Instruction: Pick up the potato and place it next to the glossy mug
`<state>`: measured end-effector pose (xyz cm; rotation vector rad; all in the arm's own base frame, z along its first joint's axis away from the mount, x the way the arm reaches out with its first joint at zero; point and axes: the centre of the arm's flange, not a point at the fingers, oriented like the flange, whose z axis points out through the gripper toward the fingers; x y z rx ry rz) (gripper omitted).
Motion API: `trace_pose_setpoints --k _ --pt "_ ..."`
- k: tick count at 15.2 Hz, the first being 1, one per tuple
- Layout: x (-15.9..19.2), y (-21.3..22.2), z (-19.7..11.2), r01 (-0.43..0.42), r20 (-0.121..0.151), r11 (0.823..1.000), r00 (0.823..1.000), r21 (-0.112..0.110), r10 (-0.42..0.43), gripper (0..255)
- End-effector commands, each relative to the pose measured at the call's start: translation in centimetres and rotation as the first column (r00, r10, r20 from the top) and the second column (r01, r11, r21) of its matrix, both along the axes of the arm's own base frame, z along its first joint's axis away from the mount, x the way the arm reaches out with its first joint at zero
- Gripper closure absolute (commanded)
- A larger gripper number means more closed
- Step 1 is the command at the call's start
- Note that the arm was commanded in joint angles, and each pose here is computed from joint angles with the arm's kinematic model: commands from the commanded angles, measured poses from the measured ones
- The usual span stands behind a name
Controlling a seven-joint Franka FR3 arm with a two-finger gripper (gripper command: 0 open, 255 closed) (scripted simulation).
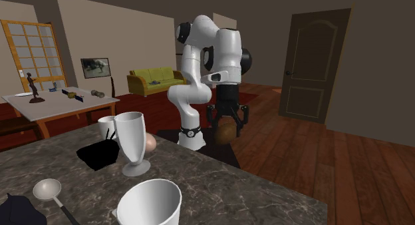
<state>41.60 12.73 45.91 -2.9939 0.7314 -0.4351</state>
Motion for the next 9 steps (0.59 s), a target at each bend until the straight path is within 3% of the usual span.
trace_pose_setpoints --k 1,5,9 --pt "0.0 0.1 1.0 0.0 -0.001 1.0 1.0 0.0 0.0 255" --pt "0.0 0.1 3.0 0.0 -0.001 1.0 1.0 0.0 0.0 255" --pt "-3.4 -4.0 3.0 0.0 -0.001 1.0 1.0 0.0 0.0 255"
